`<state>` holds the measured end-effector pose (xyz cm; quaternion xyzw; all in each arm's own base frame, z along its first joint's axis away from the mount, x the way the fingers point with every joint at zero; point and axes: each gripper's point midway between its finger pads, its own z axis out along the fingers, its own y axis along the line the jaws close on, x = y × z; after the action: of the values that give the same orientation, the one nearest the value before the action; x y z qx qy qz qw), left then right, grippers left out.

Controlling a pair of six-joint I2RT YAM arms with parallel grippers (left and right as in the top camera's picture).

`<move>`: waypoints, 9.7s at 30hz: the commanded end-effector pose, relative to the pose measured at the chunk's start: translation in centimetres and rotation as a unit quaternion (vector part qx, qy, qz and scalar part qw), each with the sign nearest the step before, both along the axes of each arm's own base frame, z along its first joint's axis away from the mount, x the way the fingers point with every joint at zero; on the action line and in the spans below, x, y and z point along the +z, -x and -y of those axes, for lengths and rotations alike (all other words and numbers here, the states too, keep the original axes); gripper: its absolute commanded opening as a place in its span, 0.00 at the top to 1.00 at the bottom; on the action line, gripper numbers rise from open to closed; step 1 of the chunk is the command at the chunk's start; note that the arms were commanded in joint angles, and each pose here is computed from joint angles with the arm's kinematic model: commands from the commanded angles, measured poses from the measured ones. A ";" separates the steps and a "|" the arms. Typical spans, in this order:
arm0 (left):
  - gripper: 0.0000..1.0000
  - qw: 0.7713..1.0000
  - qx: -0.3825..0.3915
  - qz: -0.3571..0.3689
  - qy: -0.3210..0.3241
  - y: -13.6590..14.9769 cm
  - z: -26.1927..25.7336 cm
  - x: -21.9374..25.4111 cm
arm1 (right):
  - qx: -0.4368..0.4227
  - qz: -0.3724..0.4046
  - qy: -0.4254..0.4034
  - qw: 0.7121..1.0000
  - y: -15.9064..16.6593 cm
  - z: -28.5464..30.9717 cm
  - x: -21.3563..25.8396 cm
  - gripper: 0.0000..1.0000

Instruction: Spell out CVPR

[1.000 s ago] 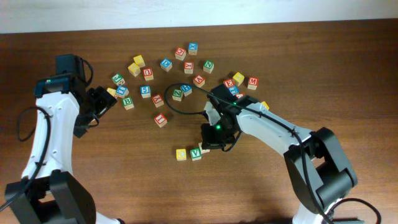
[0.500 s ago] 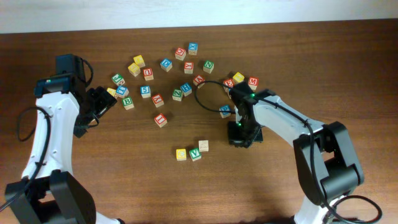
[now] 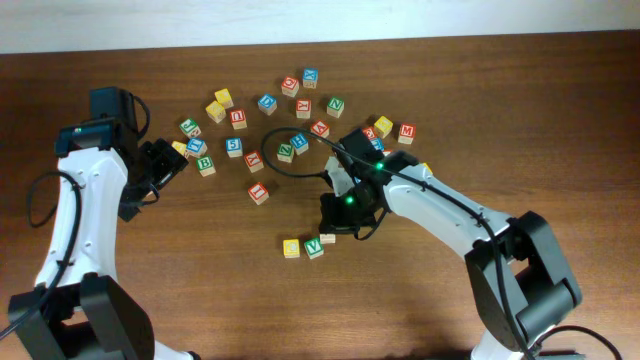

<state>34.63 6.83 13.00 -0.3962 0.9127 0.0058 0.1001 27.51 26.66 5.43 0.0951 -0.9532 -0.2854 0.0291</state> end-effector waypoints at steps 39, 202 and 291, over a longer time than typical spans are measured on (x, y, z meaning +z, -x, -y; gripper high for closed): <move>0.01 1.000 -0.006 -0.001 -0.003 0.3 0.0 0.2 | -0.061 0.061 0.305 0.948 -0.4 6.8 -1.6 0.23; 0.08 0.974 -0.115 0.191 0.048 -16.1 31.5 -7.0 | -0.312 0.014 0.258 0.914 -5.2 33.7 14.9 0.02; 0.68 0.916 -0.356 0.172 -0.068 -17.1 31.4 -11.0 | -0.312 0.014 0.258 0.914 -5.2 33.7 14.9 0.02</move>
<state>51.72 -24.74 2.92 -0.0403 0.9567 -0.0405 0.2856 32.45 -7.16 19.69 -0.2182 -0.9749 -0.0211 -0.0388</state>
